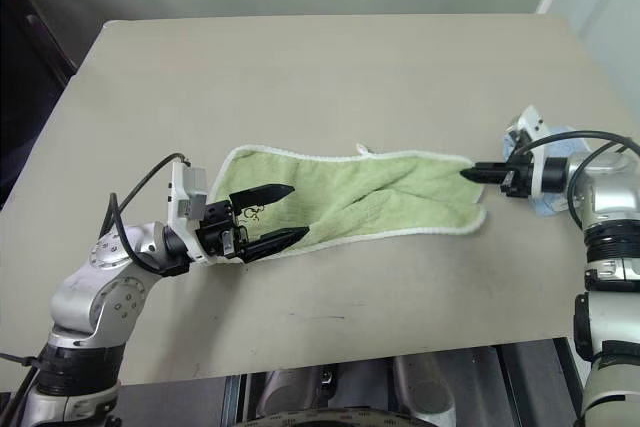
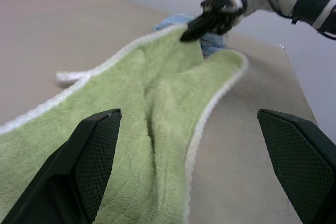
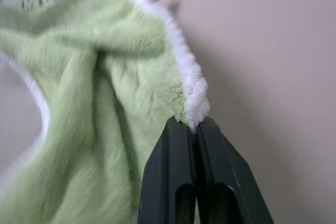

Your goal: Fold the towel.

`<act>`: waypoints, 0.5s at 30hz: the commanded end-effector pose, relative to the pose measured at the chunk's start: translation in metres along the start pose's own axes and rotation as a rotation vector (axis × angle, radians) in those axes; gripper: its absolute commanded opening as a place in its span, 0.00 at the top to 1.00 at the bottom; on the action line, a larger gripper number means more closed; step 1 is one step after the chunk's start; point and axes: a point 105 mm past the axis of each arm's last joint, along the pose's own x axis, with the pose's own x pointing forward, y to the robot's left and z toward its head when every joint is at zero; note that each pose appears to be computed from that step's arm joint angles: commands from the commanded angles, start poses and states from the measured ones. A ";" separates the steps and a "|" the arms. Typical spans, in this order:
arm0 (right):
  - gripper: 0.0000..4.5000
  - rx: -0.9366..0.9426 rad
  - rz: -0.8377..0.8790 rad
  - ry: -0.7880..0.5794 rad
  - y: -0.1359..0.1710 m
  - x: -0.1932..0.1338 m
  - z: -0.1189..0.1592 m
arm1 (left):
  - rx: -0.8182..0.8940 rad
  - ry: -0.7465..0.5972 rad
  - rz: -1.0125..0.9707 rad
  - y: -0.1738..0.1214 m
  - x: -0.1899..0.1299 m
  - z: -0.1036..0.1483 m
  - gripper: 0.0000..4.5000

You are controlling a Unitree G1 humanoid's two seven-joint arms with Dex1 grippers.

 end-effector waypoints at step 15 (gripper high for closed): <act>0.99 -0.260 -0.025 -0.070 0.031 -0.012 0.051 | 0.133 -0.136 0.357 0.083 -0.022 0.031 0.00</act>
